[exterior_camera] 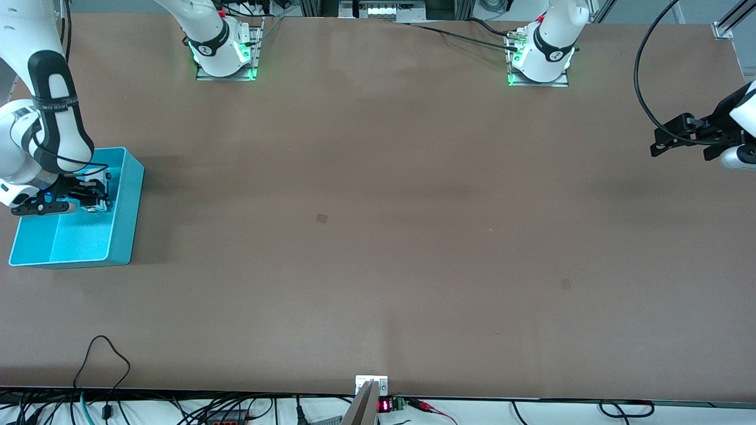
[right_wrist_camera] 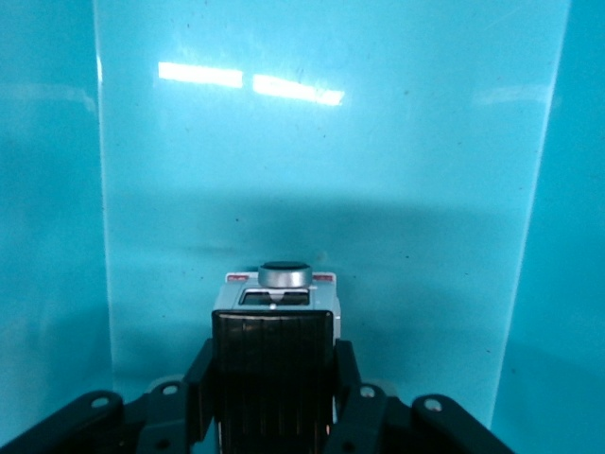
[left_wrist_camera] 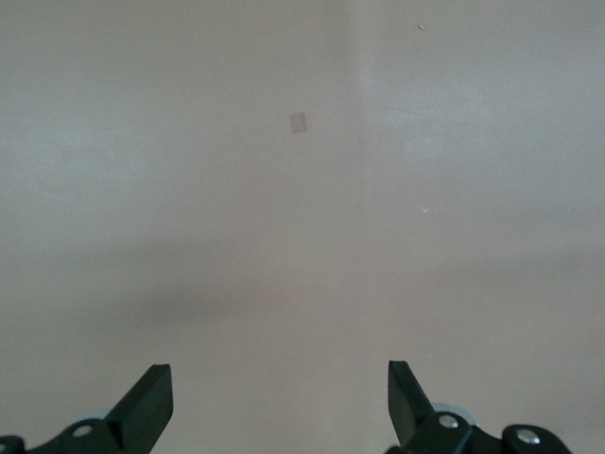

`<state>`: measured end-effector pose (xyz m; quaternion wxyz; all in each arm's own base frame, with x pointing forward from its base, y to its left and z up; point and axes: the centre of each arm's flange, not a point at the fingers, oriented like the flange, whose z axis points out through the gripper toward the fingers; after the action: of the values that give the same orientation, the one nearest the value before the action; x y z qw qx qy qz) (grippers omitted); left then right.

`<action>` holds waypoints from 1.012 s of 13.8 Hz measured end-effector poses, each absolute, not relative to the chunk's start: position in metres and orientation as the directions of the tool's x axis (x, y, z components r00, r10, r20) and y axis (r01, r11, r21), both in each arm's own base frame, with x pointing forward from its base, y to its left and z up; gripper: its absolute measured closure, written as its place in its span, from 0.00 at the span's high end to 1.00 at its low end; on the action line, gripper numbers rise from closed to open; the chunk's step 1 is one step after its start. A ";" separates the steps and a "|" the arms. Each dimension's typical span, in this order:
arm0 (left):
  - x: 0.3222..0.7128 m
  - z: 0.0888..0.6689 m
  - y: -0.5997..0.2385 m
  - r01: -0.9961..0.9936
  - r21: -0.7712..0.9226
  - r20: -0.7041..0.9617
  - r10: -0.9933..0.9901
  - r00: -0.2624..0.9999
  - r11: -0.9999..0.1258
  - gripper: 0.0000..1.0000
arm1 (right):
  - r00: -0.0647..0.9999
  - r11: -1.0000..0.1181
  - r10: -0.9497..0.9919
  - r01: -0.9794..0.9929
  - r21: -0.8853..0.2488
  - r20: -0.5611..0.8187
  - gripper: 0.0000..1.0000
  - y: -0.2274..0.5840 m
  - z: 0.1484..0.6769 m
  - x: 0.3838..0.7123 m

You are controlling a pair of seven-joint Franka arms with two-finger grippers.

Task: Wind and store white jeep toy
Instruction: 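Lift the jeep with the right gripper and carry it into the blue bin, then open the right gripper to drop the jeep in the bin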

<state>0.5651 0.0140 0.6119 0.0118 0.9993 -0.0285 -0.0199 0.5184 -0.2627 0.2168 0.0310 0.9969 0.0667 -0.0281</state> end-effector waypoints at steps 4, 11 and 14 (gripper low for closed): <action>0.565 0.612 0.014 -0.056 0.025 -0.039 -0.057 0.998 -0.998 1.00 | 0.984 -0.983 0.171 0.174 0.057 -0.055 0.65 -0.263 0.218 0.522; 0.565 0.612 0.014 -0.056 0.025 -0.039 -0.057 0.998 -0.998 1.00 | 0.931 -0.930 0.364 0.365 -0.034 0.026 1.00 -0.228 0.326 0.575; 0.565 0.612 0.014 -0.056 0.025 -0.039 -0.057 0.998 -0.998 1.00 | 0.908 -0.905 0.418 0.419 -0.070 0.036 1.00 -0.214 0.378 0.598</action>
<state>0.5652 0.0140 0.6119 0.0118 0.9993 -0.0284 -0.0199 0.5980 -0.2143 0.3780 -0.0380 0.9760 0.2144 0.0101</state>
